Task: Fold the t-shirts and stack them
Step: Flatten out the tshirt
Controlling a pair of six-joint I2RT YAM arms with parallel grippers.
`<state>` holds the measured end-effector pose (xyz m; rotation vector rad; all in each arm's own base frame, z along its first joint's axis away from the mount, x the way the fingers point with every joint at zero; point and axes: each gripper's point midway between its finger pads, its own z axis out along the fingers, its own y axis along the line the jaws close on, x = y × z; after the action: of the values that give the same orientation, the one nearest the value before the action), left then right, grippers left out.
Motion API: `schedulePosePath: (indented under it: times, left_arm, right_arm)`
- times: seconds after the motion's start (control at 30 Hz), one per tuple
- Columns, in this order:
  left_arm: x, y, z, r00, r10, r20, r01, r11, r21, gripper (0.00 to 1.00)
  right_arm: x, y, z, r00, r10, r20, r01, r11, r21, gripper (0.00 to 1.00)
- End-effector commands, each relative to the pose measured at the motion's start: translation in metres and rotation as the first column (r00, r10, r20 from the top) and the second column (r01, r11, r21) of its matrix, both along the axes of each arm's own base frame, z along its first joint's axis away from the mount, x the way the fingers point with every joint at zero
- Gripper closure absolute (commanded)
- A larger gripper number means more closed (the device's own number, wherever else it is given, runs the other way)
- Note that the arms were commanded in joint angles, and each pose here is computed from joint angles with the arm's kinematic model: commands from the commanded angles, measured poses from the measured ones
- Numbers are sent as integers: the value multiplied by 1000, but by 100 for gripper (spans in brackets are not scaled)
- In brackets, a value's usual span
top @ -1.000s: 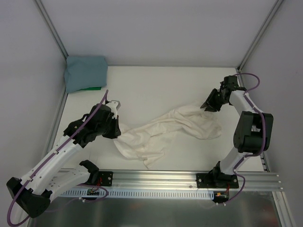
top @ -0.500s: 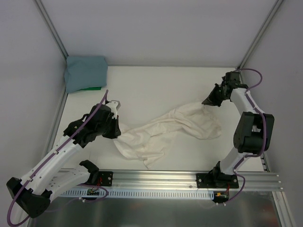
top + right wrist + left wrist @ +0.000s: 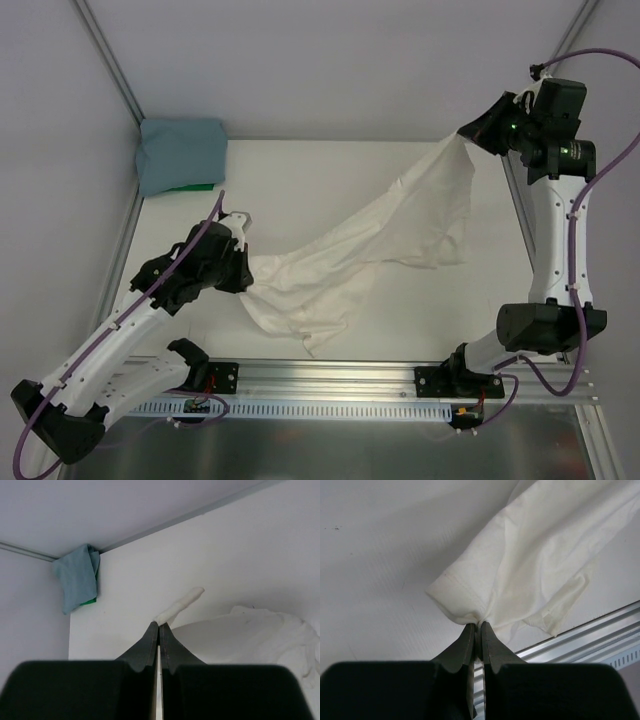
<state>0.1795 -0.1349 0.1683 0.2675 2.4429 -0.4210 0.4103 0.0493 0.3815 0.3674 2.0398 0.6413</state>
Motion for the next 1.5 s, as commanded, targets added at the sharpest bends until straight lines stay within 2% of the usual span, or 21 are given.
schedulePosePath:
  times: [0.0, 0.1, 0.17, 0.27, 0.33, 0.47, 0.73, 0.97, 1.1, 1.2, 1.27, 1.37, 1.47]
  left_arm:
    - [4, 2, 11, 999, 19, 45, -18, 1000, -12, 100]
    - [7, 8, 21, 995, 49, 93, -48, 999, -12, 100]
    - [12, 12, 40, 983, 84, 166, -77, 996, -44, 100]
    - [21, 26, 78, 938, 168, 304, -144, 985, -100, 100]
    - [26, 35, 108, 887, 224, 403, -177, 972, -151, 100]
    - [26, 45, 177, 794, 249, 555, -151, 965, -217, 100]
    - [-5, 47, 273, 661, 214, 719, 28, 951, -309, 100]
    - [-52, 53, 325, 602, 195, 774, 172, 916, -364, 100]
    - [-86, 71, 352, 538, 236, 809, 226, 884, -409, 100]
    - [-101, 80, 361, 518, 243, 820, 241, 879, -412, 100]
    - [-104, 85, 361, 518, 247, 819, 228, 883, -410, 100]
    - [-99, 86, 354, 531, 254, 809, 200, 890, -411, 100]
    - [-81, 82, 338, 564, 252, 786, 147, 906, -397, 100]
  right_arm:
    - [-17, -4, 19, 1000, -12, 13, 12, 1000, -12, 100]
    - [-26, -7, 39, 997, -23, 68, 24, 1000, -20, 100]
    - [-32, -9, 51, 994, -31, 102, 34, 999, -24, 100]
    - [-47, -14, 71, 986, -52, 157, 58, 998, -36, 100]
    - [-60, -16, 85, 978, -59, 198, 68, 997, -40, 100]
    - [-89, -19, 103, 965, -72, 253, 93, 993, -73, 100]
    - [-163, -22, 149, 904, -120, 411, 178, 978, -106, 100]
    - [-234, -18, 193, 817, -132, 561, 224, 970, -97, 100]
    - [-274, -13, 208, 759, -142, 635, 238, 969, -67, 100]
    - [-297, -10, 225, 709, -143, 690, 241, 969, -48, 100]
    - [-307, -10, 233, 685, -152, 712, 248, 968, -32, 100]
    - [-301, -13, 233, 693, -163, 702, 260, 965, -32, 100]
    - [-272, -18, 216, 749, -176, 639, 262, 964, -43, 100]
